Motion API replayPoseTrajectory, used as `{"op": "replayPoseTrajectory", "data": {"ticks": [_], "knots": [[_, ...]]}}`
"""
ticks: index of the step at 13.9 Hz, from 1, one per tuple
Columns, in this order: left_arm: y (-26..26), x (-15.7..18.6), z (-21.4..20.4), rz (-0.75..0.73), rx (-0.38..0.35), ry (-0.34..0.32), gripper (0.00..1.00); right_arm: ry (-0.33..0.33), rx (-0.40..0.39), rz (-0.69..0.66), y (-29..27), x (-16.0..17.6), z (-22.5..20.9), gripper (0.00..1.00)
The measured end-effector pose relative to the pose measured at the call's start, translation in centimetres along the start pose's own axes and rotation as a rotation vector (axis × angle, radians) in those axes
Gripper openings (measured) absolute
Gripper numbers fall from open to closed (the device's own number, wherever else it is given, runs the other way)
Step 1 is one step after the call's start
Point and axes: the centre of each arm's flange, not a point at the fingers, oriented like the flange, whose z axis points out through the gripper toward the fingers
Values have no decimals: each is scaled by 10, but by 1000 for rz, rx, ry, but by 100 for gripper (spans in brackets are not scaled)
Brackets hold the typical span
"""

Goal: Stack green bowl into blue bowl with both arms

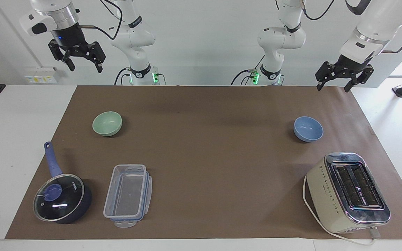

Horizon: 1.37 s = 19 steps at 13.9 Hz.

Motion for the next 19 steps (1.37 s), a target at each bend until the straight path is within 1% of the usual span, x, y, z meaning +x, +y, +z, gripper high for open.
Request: {"op": "replayPoseTrajectory", "data": {"ticks": [19], "knots": [[3,0,0,6,0,-2,100,0,0,4,2,0,0,100]]}}
